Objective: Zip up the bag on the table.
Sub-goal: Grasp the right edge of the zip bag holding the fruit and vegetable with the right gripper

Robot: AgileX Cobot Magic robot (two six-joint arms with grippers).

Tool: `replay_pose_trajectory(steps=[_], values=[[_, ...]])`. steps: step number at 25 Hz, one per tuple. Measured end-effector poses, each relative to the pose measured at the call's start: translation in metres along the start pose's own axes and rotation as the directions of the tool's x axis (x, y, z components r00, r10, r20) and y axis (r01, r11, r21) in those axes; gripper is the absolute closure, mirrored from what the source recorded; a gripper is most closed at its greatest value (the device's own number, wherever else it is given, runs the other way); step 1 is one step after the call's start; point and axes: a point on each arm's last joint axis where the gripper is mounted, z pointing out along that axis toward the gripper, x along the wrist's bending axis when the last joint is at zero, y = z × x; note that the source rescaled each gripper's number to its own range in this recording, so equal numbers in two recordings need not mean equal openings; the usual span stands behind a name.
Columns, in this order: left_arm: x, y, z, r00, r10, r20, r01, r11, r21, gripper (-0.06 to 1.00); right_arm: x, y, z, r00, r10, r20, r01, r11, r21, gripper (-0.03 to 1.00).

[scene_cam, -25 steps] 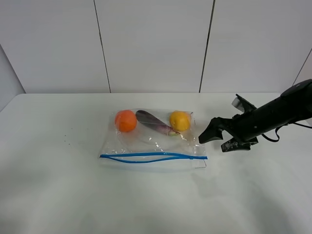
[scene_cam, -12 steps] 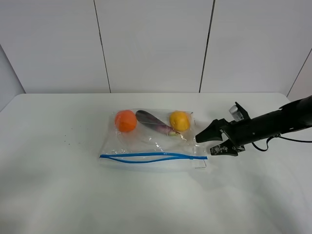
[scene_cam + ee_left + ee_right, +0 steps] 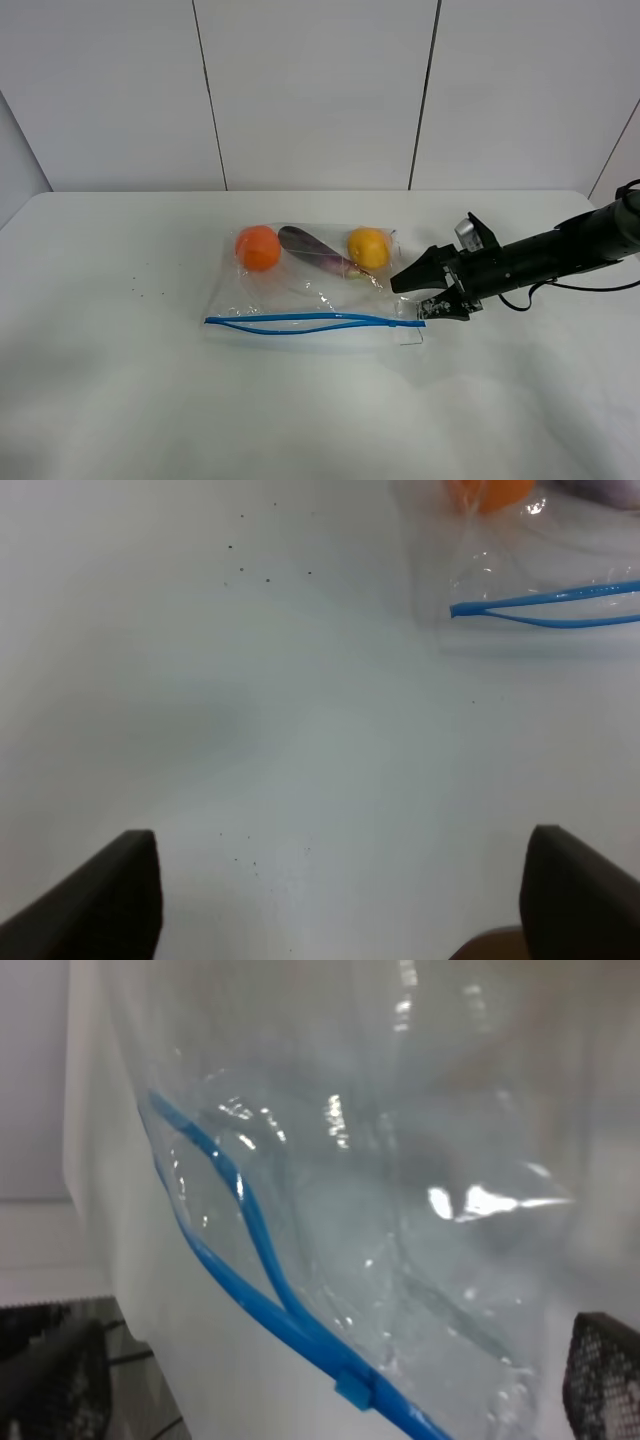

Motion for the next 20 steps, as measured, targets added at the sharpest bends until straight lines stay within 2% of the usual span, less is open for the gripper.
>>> replay_pose_trajectory(steps=[8,20], values=[[0.0,0.0,0.0,1.0,0.0,0.0,0.0,1.0,0.0,-0.06,-0.005,-0.005,0.019,1.0,-0.006,-0.012,0.006,0.999,0.037,-0.03],[0.0,0.0,0.0,1.0,0.0,0.0,0.0,1.0,0.0,-0.06,-0.006,-0.003,0.019,1.0,-0.009,-0.01,0.009,1.0,0.012,0.23]])
